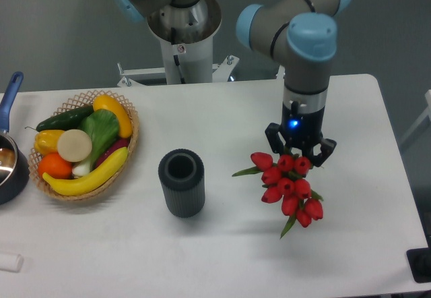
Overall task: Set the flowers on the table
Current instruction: 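Lower the held tulips onto the table beside the grey vase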
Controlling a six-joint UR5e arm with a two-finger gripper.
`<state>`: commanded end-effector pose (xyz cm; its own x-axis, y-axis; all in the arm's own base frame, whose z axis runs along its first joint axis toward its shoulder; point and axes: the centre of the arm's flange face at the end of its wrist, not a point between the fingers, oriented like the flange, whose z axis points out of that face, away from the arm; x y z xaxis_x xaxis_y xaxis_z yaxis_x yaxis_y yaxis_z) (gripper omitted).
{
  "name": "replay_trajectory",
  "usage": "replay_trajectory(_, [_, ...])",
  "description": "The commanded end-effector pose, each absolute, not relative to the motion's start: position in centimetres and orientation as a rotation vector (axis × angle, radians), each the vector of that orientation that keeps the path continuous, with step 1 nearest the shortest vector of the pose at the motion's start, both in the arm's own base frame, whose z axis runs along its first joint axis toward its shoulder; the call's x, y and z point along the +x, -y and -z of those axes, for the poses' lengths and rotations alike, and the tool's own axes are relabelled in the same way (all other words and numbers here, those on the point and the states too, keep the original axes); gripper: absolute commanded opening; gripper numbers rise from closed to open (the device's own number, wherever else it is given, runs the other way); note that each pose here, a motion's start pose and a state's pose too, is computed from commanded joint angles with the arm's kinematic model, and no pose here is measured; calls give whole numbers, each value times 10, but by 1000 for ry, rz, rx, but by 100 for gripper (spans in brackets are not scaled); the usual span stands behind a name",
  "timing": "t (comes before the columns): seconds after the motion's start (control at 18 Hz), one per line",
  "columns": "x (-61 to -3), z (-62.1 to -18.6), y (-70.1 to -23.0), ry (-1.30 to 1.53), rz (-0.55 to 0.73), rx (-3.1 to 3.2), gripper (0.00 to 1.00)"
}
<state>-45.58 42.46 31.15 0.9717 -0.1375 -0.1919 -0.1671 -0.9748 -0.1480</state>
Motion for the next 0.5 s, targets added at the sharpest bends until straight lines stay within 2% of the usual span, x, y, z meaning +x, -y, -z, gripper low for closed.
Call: replay_trajectory(0.5, [-456, -264, -443, -275, -173, -3006, 41])
